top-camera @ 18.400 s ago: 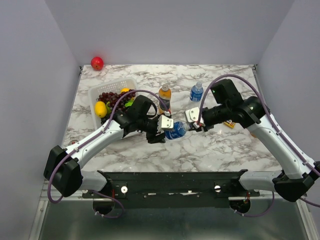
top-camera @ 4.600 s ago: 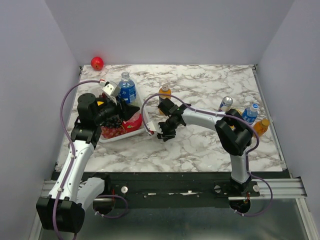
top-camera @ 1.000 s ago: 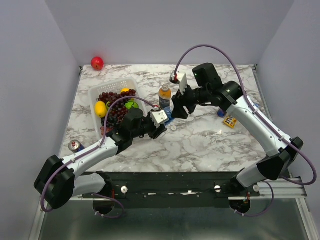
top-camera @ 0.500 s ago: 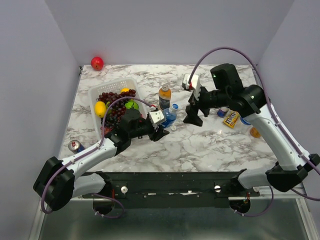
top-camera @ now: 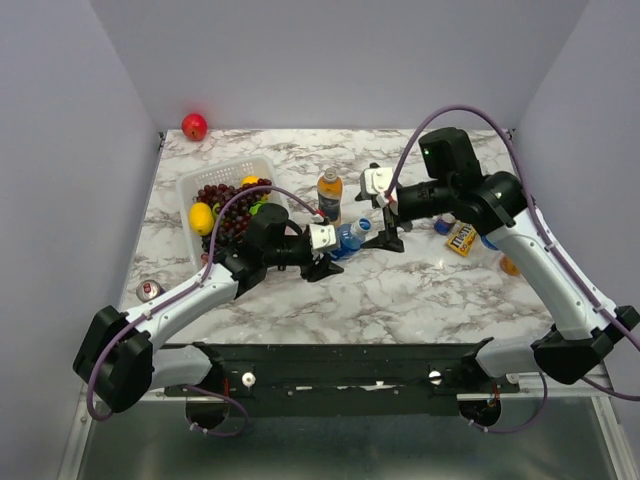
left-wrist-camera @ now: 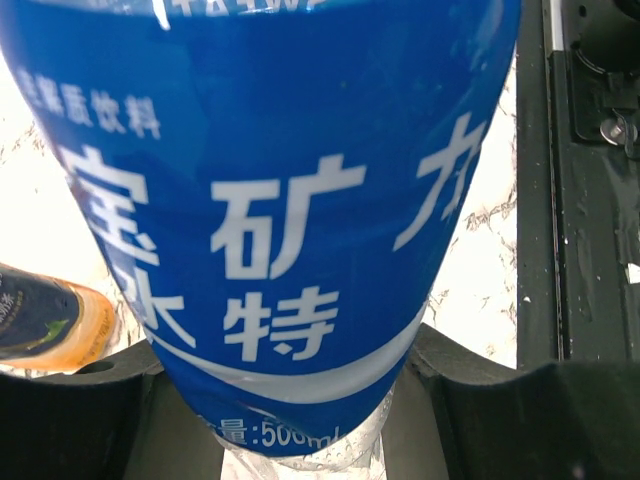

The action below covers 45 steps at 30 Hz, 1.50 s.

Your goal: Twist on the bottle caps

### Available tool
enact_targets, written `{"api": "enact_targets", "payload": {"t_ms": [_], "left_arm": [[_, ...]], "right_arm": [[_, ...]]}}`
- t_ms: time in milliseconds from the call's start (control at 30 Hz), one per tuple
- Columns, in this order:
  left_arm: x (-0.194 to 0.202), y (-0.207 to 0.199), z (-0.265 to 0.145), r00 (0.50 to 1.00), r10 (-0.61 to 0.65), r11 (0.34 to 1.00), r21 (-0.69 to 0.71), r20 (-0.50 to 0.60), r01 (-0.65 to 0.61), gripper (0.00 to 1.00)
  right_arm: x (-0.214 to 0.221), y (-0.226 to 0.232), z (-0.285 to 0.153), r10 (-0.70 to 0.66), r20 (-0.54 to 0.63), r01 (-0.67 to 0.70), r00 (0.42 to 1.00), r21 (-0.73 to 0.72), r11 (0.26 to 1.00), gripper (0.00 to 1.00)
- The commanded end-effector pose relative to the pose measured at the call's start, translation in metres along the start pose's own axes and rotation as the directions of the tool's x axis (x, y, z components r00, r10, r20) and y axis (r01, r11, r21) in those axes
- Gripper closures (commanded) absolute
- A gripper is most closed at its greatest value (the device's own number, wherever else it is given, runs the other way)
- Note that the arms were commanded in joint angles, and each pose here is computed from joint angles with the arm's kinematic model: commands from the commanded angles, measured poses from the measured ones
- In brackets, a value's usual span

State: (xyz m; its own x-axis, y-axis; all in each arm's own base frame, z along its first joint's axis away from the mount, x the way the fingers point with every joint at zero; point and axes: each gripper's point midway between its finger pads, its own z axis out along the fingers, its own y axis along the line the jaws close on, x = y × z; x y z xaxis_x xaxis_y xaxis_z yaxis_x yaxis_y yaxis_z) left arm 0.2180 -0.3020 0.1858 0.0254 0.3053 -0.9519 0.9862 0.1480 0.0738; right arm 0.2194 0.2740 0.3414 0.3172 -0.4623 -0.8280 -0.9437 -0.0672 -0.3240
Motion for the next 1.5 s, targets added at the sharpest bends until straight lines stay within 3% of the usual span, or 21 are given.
{"api": "enact_targets", "payload": {"t_ms": [0, 133, 367, 600, 767, 933, 1033, 1133, 1467], "left_arm": [[-0.008, -0.006, 0.0, 0.999, 0.033, 0.998, 0.055, 0.011, -0.034, 1.0], [-0.012, -0.002, 0.0, 0.998, -0.047, 0.998, 0.033, 0.034, 0.046, 1.0], [-0.013, 0.006, -0.004, 0.98, -0.186, 0.982, 0.008, 0.076, 0.186, 1.0], [-0.025, 0.015, -0.011, 0.978, -0.172, 0.984, -0.023, 0.121, 0.176, 1.0], [-0.018, 0.013, -0.011, 0.982, -0.159, 0.987, -0.015, 0.1, 0.161, 1.0], [-0.003, 0.005, -0.009, 0.99, -0.135, 0.991, 0.025, 0.035, 0.135, 1.0], [0.004, 0.002, -0.009, 0.994, -0.112, 0.992, 0.053, -0.002, 0.112, 1.0], [0.005, -0.001, -0.007, 0.994, -0.107, 0.991, 0.079, -0.021, 0.108, 1.0], [-0.006, -0.003, -0.003, 0.993, -0.118, 0.988, 0.098, 0.001, 0.117, 1.0]], "right_arm": [[-0.009, 0.018, 0.006, -0.069, 0.058, 0.076, 0.996, -0.124, 0.989, 0.01], [0.0, 0.033, 0.005, -0.065, 0.04, 0.071, 0.997, -0.179, 0.981, 0.0], [0.017, 0.036, 0.003, -0.06, -0.021, 0.057, 0.998, -0.15, 0.987, 0.01], [0.06, 0.031, 0.005, 0.062, -0.199, -0.076, 0.978, -0.064, 0.995, 0.01], [0.088, 0.015, -0.004, 0.173, -0.342, -0.158, 0.923, 0.071, 0.985, 0.03], [0.042, -0.02, -0.013, 0.176, -0.2, -0.148, 0.964, 0.147, 0.978, 0.03], [-0.004, -0.015, -0.015, 0.06, -0.038, -0.057, 0.997, 0.076, 0.995, 0.02], [-0.028, 0.0, -0.014, -0.065, 0.088, 0.065, 0.994, 0.002, 0.998, 0.0], [-0.016, 0.021, 0.015, -0.129, 0.077, 0.138, 0.989, -0.125, 0.983, 0.01]]}}
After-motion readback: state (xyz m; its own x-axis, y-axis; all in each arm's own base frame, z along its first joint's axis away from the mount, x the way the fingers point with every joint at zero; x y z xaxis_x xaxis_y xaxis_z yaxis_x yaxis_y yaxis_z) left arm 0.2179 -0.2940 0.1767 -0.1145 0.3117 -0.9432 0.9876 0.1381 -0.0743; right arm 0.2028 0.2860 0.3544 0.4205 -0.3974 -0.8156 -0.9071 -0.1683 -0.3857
